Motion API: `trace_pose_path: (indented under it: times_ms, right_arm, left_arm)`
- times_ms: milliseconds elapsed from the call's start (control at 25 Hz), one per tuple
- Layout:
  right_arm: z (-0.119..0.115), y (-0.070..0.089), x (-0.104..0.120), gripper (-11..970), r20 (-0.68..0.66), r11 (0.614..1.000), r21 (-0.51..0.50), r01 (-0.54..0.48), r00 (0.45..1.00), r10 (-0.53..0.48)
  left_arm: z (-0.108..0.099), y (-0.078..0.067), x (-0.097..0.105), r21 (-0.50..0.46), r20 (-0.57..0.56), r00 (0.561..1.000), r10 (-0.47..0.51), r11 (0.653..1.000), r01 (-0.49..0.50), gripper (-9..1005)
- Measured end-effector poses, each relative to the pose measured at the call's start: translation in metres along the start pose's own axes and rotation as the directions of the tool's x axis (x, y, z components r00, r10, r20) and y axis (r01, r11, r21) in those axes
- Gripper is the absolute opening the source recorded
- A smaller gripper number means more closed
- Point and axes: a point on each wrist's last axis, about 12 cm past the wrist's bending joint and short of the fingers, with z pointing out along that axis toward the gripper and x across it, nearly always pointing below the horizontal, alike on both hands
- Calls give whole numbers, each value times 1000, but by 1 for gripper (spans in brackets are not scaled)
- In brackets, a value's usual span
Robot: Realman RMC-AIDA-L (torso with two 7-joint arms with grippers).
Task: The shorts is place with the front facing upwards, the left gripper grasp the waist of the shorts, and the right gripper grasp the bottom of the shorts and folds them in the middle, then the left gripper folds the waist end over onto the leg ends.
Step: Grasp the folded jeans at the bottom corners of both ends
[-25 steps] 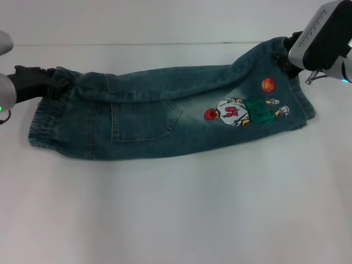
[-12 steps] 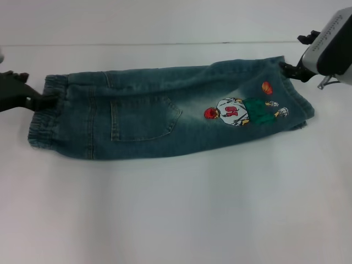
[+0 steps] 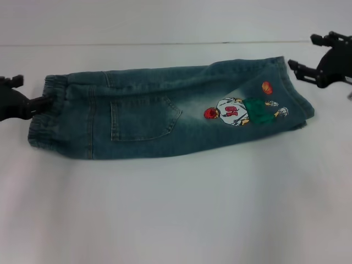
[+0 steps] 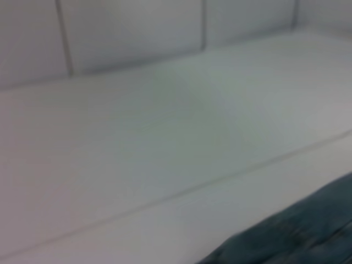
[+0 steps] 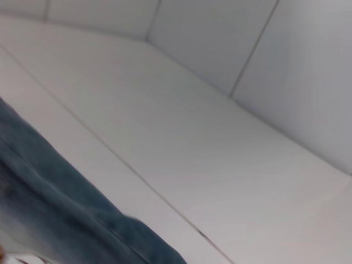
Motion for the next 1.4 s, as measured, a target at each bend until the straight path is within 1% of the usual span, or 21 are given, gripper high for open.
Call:
trace_pose_path:
  times_ms: [120, 200, 320, 400, 560, 720, 800, 920, 960, 1280, 1400]
  right_arm:
    - [-18, 9, 8, 756, 93, 998, -47, -44, 994, 49]
    - [-27, 17, 14, 756, 146, 994, -77, -76, 985, 87]
    - [-38, 34, 24, 755, 236, 983, -142, -118, 960, 150]
    - [-44, 45, 29, 754, 282, 975, -180, -131, 942, 179]
    - [-51, 64, 36, 749, 327, 963, -231, -141, 921, 213]
    - [-49, 81, 40, 749, 308, 947, -301, -114, 928, 210]
    - [-49, 87, 41, 749, 301, 936, -338, -97, 931, 205]
    - [-47, 93, 40, 749, 296, 925, -371, -82, 934, 202]
    - [-46, 94, 40, 749, 293, 922, -377, -83, 934, 204]
    - [-40, 101, 40, 748, 274, 911, -405, -81, 940, 205]
    - [-39, 103, 40, 749, 266, 908, -412, -77, 943, 201]
  left_arm:
    - [-20, -9, 11, 96, 169, 985, -37, 995, 21, 893]
    - [-34, -14, 25, 137, 265, 962, -61, 990, 25, 894]
    - [-52, -21, 46, 152, 356, 931, -84, 988, 31, 894]
    - [-60, -24, 58, 139, 375, 922, -94, 989, 44, 895]
    - [-68, -25, 76, 113, 312, 945, -96, 992, 63, 894]
    - [-68, -22, 88, 94, 202, 976, -78, 994, 60, 891]
    - [-65, -20, 92, 80, 142, 988, -63, 995, 52, 889]
    - [-55, -17, 95, 52, 81, 996, -47, 998, 43, 887]
    - [-48, -16, 95, 43, 60, 997, -40, 998, 38, 887]
    - [-29, -17, 87, 57, 37, 999, -14, 998, 12, 888]
    - [-24, -17, 88, 55, 18, 1000, -13, 998, 12, 888]
